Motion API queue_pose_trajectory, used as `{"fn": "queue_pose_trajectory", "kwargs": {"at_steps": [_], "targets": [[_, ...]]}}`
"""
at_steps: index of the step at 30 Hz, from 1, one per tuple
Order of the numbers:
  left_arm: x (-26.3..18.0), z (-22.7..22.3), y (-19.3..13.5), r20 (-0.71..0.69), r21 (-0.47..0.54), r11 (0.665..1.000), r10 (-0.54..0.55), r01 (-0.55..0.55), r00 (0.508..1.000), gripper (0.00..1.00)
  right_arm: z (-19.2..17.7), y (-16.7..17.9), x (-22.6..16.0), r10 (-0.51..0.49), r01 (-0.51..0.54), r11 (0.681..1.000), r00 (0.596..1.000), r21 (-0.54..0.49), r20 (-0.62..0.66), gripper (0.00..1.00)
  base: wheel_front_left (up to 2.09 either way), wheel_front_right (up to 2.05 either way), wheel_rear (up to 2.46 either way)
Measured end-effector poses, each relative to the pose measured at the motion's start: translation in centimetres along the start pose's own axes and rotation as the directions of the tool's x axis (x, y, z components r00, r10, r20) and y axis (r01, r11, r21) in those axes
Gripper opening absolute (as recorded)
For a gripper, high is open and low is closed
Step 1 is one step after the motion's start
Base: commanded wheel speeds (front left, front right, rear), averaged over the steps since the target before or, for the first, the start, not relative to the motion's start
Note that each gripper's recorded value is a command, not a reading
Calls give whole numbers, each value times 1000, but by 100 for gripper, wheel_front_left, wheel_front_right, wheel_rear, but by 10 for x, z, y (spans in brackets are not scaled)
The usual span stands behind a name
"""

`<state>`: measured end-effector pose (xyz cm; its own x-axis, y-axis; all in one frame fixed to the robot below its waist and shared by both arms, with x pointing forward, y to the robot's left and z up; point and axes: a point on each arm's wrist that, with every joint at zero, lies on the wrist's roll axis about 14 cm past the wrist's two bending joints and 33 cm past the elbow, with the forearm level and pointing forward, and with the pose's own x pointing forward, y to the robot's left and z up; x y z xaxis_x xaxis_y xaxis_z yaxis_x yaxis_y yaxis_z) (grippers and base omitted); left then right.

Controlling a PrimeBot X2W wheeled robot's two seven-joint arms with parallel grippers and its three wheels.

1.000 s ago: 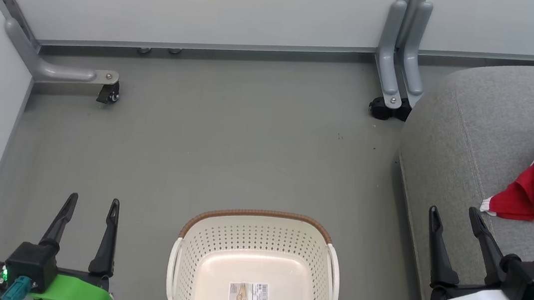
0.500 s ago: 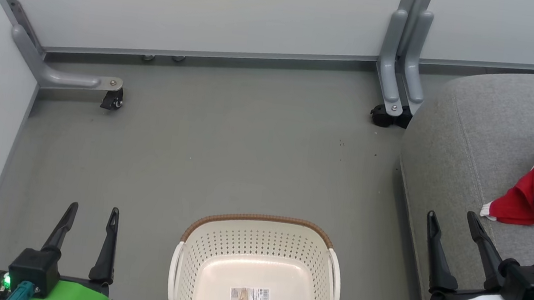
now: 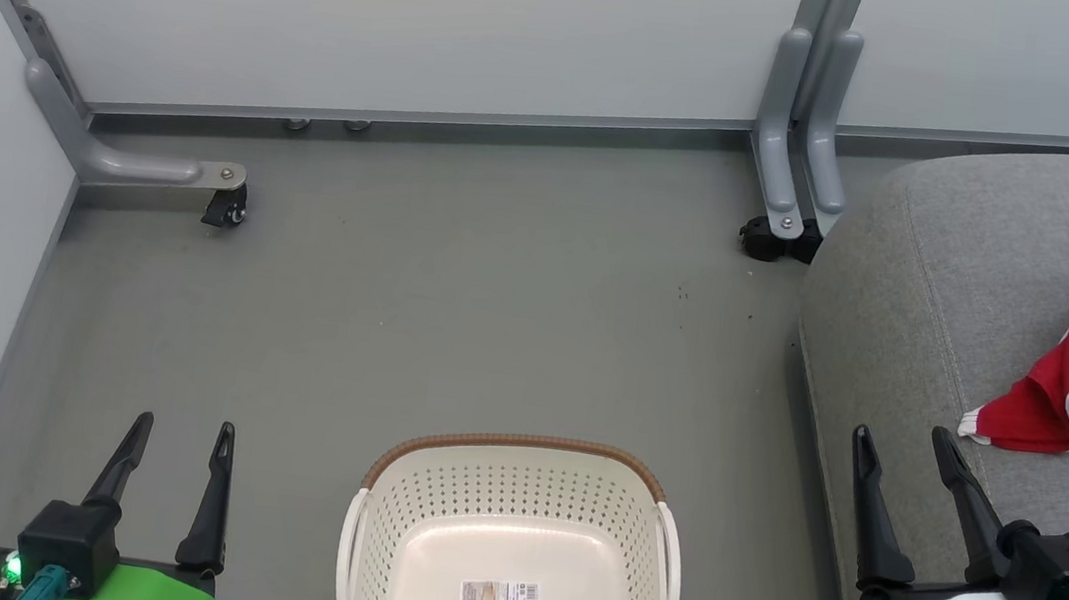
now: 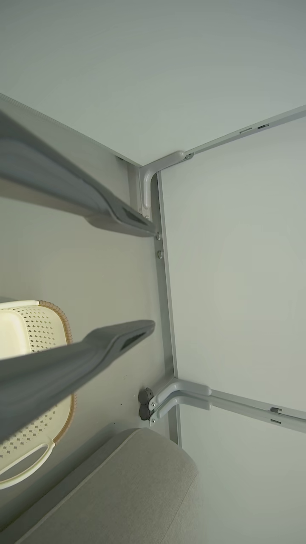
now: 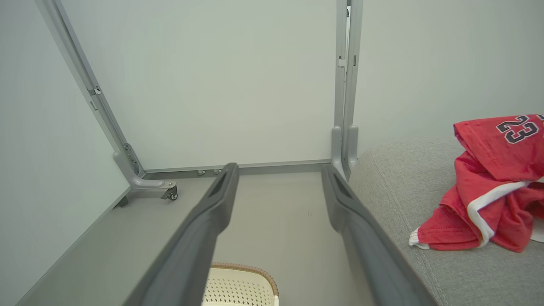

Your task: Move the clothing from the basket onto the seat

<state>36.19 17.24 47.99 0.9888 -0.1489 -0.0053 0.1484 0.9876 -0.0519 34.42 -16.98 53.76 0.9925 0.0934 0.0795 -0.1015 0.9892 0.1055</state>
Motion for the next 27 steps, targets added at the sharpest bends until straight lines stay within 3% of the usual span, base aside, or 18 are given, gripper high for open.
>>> {"fn": "queue_pose_trajectory", "kwargs": {"at_steps": [6, 7, 11, 15, 27], "targets": [[-1, -1, 1, -3, -1, 1000, 6, -6, 1000, 100, -1, 1, 0, 4, -4, 1000, 1000, 3, -2, 100, 0, 0, 0], [-1, -1, 1, -2, -3, 1000, 7, -7, 1000, 0, -1, 1, 0, 4, -4, 1000, 1000, 4, -2, 0, 0, 0, 0], [-5, -13, -1, -41, -23, 1000, 13, -14, 999, 0, -13, 1, -3, 0, 1, 1000, 999, 18, -40, 0, 0, 0, 0], [-5, -16, 3, -59, -95, 994, 39, -45, 997, 0, -17, 0, -4, -7, 11, 995, 999, 97, -47, 0, 0, 0, 0], [-5, -18, 13, -84, -334, 934, 104, -127, 991, 0, -24, -6, 1, -25, 44, 942, 998, 334, -61, 0, 0, 0, 0]]}}
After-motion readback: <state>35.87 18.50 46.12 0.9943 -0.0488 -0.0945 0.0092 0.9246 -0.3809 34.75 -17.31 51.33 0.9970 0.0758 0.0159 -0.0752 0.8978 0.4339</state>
